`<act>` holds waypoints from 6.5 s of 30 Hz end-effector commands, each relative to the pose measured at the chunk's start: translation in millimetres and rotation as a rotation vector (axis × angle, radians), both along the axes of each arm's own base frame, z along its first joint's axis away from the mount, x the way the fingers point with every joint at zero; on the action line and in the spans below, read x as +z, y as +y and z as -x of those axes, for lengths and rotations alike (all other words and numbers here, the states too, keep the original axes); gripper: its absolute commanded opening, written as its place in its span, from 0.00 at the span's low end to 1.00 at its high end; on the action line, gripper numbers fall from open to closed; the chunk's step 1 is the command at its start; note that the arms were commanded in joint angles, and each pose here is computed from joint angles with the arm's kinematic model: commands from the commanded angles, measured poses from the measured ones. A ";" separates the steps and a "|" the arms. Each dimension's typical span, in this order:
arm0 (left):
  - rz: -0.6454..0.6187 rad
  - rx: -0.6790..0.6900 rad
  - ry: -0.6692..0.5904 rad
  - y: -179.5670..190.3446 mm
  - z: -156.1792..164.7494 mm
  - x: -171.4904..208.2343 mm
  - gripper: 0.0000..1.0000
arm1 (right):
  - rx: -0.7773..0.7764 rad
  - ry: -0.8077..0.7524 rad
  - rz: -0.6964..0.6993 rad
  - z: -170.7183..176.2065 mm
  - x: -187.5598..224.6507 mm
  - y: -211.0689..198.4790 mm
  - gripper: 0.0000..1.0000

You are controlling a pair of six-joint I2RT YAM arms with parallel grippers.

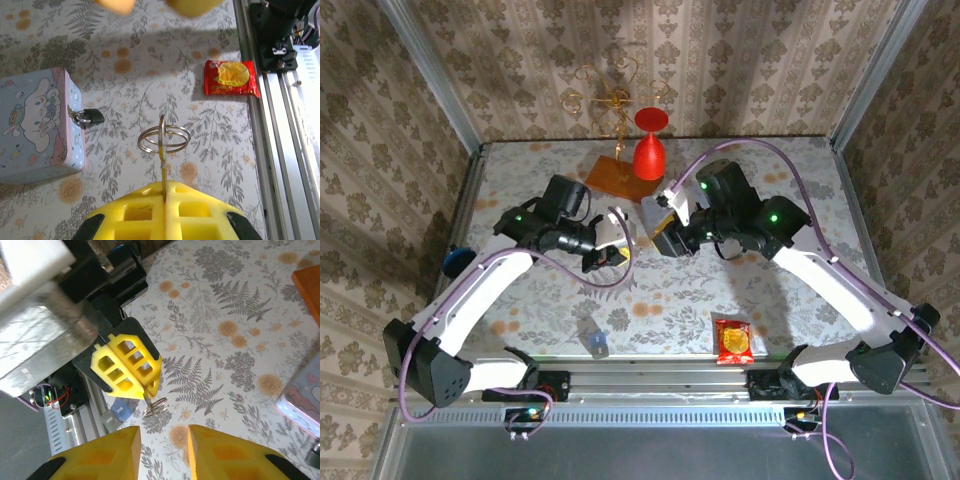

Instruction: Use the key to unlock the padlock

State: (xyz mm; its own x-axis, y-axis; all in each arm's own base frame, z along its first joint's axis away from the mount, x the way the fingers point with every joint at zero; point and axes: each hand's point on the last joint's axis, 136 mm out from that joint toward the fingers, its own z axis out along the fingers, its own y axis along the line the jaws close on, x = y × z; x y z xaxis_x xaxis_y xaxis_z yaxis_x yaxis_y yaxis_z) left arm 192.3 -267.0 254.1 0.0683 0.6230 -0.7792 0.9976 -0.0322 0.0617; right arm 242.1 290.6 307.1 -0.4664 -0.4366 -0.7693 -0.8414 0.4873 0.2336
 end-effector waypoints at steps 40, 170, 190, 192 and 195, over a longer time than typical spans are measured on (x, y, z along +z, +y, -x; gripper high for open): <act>-0.036 -0.039 -0.071 1.5 9.9 2.7 0.00 | 0.080 0.114 -0.097 10.8 -37.2 31.5 0.22; -0.078 1.681 0.211 -150.5 -162.9 -205.1 0.10 | -1.226 0.388 -0.271 -25.2 -155.5 -260.4 0.00; 0.110 1.672 0.739 -155.2 -147.0 -173.5 0.00 | -1.152 0.405 -0.587 -8.2 -196.1 -221.6 0.00; 0.127 1.656 0.795 -159.5 -147.4 -169.9 0.00 | -1.144 0.394 -0.592 -8.5 -197.9 -217.1 0.00; 0.142 1.635 0.855 -164.4 -148.4 -163.4 0.00 | -1.131 0.385 -0.592 -11.9 -202.2 -209.0 0.00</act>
State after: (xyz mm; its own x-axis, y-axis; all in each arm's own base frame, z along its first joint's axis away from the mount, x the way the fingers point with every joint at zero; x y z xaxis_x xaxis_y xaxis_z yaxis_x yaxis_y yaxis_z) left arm 337.6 -414.7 52.1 -0.8574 -0.3475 -0.3795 -0.2100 0.9096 -0.3586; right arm 242.4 79.5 95.2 -0.6287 0.6555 -0.4183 0.1527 0.6315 0.7602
